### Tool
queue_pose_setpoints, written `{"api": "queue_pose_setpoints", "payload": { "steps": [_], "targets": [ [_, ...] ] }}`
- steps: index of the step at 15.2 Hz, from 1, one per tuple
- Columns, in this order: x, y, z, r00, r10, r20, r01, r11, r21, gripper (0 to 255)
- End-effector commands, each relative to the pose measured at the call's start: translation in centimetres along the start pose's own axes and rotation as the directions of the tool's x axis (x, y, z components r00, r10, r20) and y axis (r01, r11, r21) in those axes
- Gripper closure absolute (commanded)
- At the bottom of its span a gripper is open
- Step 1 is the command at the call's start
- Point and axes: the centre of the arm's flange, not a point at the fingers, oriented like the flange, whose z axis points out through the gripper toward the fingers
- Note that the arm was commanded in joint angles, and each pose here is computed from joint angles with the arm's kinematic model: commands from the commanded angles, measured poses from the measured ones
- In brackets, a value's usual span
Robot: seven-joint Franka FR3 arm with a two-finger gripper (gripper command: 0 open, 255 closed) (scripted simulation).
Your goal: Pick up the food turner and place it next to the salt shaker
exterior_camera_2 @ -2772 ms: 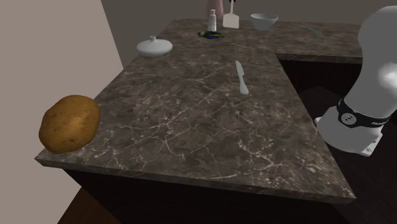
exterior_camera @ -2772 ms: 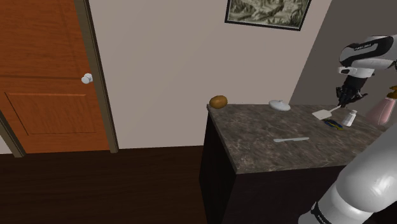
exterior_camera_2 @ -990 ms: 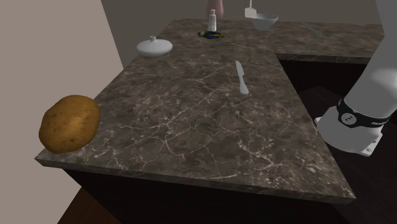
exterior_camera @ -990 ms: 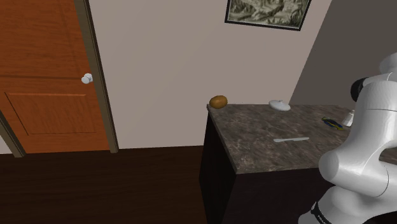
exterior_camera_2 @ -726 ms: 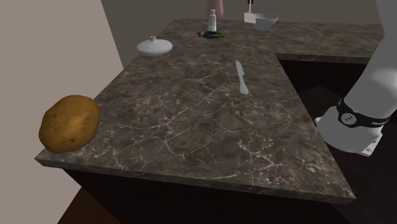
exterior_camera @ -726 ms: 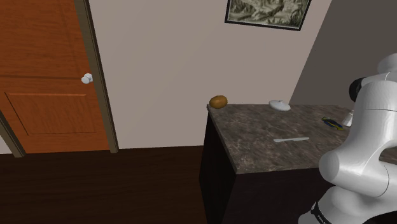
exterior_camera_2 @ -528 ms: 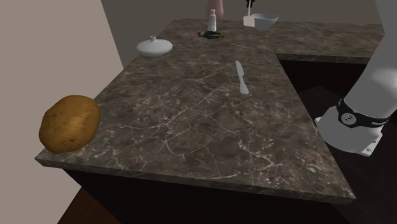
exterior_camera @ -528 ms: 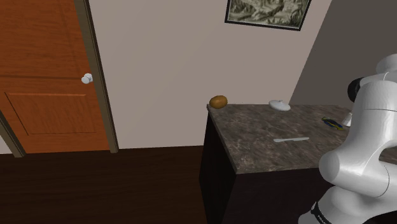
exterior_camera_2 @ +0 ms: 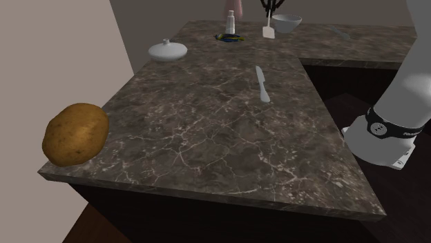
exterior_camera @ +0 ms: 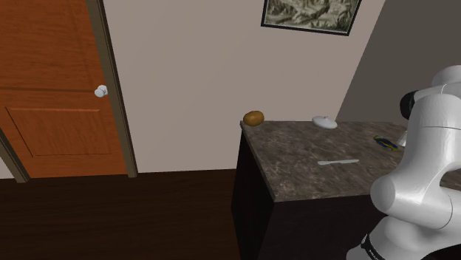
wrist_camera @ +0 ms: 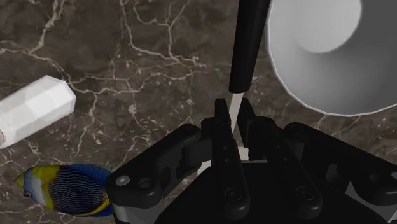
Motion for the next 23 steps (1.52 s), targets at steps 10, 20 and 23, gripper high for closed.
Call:
{"api": "queue_pose_setpoints", "payload": {
  "steps": [10,20,23],
  "targets": [
    [0.3,0.0,5.8,1.0,0.0,0.0,0.0,1.0,0.0,255],
    [0.4,-0.1,6.8,1.0,0.0,0.0,0.0,1.0,0.0,0],
    [0.3,0.0,6.8,1.0,0.0,0.0,0.0,1.0,0.0,0]
  ]
}}
